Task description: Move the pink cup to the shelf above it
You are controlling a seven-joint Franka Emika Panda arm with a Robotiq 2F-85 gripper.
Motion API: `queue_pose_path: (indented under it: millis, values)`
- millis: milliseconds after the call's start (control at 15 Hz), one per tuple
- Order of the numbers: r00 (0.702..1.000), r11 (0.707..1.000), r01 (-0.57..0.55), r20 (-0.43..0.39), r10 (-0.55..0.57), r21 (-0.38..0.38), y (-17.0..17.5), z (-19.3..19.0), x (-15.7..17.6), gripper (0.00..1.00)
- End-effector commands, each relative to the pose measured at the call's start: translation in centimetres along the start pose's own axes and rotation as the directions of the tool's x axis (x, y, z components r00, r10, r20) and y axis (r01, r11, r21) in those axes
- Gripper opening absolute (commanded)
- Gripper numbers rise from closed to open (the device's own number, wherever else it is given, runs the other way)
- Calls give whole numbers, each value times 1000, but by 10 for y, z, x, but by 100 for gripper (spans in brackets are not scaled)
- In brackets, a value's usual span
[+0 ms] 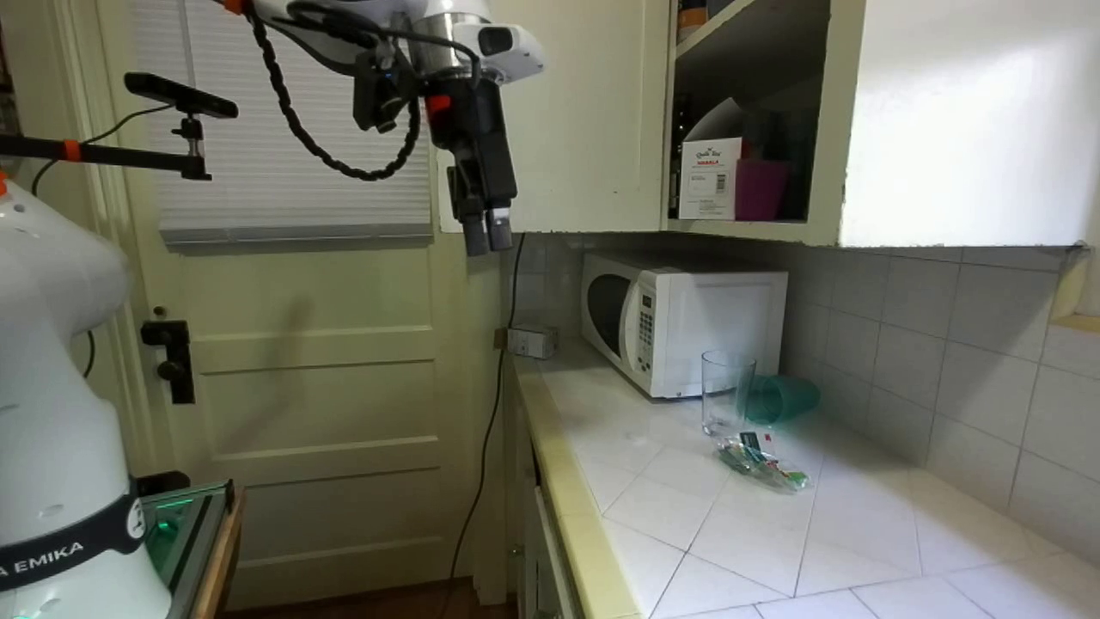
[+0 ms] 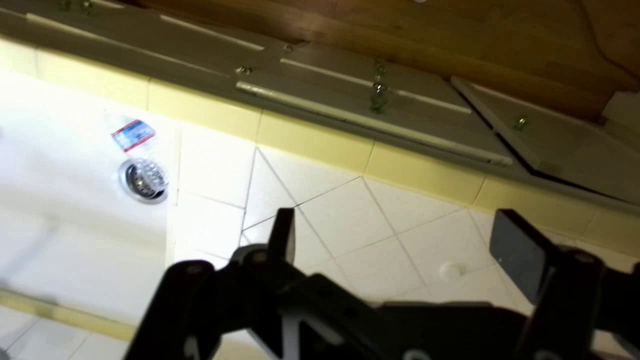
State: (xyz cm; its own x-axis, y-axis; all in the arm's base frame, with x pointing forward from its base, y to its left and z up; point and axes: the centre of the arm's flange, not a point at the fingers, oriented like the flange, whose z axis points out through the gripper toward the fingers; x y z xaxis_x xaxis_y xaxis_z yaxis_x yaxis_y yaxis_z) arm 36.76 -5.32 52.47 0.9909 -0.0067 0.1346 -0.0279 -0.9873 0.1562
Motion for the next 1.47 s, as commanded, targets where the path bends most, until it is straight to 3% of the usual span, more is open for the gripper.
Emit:
queue_pose_path:
  millis: [0, 467, 600, 1400]
  values:
    - [991, 1000, -28, -134, 26, -13, 38, -23, 13, 100]
    - [913, 997, -54, -401, 71, 53, 75, -93, 54, 100]
    - [920, 998, -59, -386, 65, 27, 71, -91, 41, 100]
    - [918, 998, -59, -391, 65, 26, 72, -95, 43, 100]
